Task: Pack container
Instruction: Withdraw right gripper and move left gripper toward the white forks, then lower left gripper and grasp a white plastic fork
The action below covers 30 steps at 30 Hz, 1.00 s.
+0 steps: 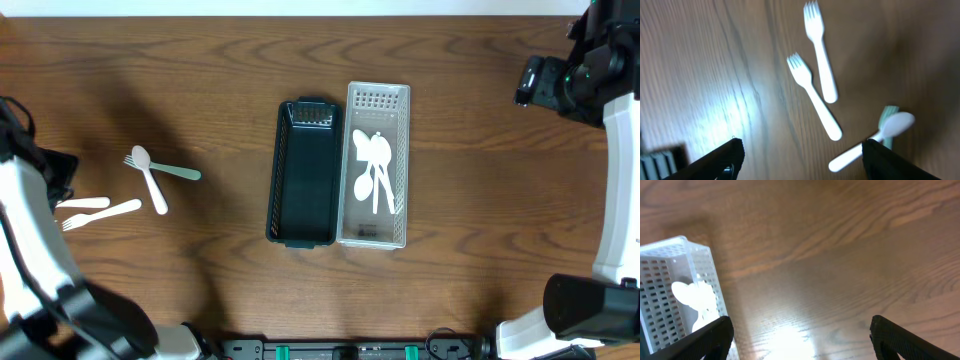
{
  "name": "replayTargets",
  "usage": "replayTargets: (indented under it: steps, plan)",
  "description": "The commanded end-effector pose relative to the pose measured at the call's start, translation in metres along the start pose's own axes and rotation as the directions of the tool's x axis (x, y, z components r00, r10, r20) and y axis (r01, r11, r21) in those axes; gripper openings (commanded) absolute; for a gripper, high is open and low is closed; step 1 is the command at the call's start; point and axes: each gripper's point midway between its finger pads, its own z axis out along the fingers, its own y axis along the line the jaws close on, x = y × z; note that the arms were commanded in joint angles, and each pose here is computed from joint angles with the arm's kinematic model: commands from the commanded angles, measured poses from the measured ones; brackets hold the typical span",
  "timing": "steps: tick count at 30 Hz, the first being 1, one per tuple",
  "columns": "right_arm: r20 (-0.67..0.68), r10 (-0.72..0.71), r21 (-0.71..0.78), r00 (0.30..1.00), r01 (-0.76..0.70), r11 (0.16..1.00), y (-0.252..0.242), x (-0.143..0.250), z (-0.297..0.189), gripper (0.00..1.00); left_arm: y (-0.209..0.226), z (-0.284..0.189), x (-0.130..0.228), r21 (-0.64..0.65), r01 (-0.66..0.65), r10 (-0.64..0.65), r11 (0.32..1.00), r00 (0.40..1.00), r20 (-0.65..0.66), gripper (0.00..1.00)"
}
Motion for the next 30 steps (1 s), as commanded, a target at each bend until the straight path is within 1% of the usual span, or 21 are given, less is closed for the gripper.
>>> replayTargets:
  steps: [1, 2, 4, 10, 15, 21, 30]
  plan:
    - [-0.055, 0.014, 0.011, 0.998, -0.013, 1.000, -0.002, 0.009, 0.015, 0.90, 0.003, 0.029, 0.003, -0.070, 0.202, -0.206, 0.977, 0.977, -0.054, 0.89]
    - [-0.068, 0.020, 0.014, 0.998, -0.019, 1.000, -0.002, 0.013, 0.018, 0.90, 0.004, 0.036, 0.003, -0.087, 0.231, -0.236, 0.969, 0.970, -0.062, 0.91]
    - [-0.092, 0.030, 0.022, 0.995, -0.028, 0.999, -0.003, 0.019, 0.025, 0.90, 0.005, 0.052, 0.003, -0.113, 0.250, -0.259, 0.962, 0.963, -0.077, 0.92]
    - [-0.155, 0.068, 0.045, 0.986, -0.062, 0.997, -0.006, 0.035, 0.040, 0.89, 0.010, 0.092, 0.010, -0.194, 0.240, -0.267, 0.951, 0.955, -0.127, 0.92]
    - [-0.164, 0.083, 0.051, 0.983, -0.076, 0.996, -0.007, 0.038, 0.043, 0.88, 0.014, 0.119, 0.017, -0.239, 0.244, -0.285, 0.940, 0.946, -0.155, 0.92]
    - [-0.163, 0.119, 0.058, 0.979, -0.111, 0.992, -0.007, 0.039, 0.043, 0.88, 0.007, 0.141, 0.019, -0.202, 0.284, -0.326, 0.937, 0.921, -0.215, 0.92]
    - [-0.162, 0.132, 0.060, 0.978, -0.123, 0.991, -0.007, 0.039, 0.043, 0.88, 0.001, 0.154, 0.012, -0.165, 0.307, -0.336, 0.937, 0.922, -0.191, 0.92]
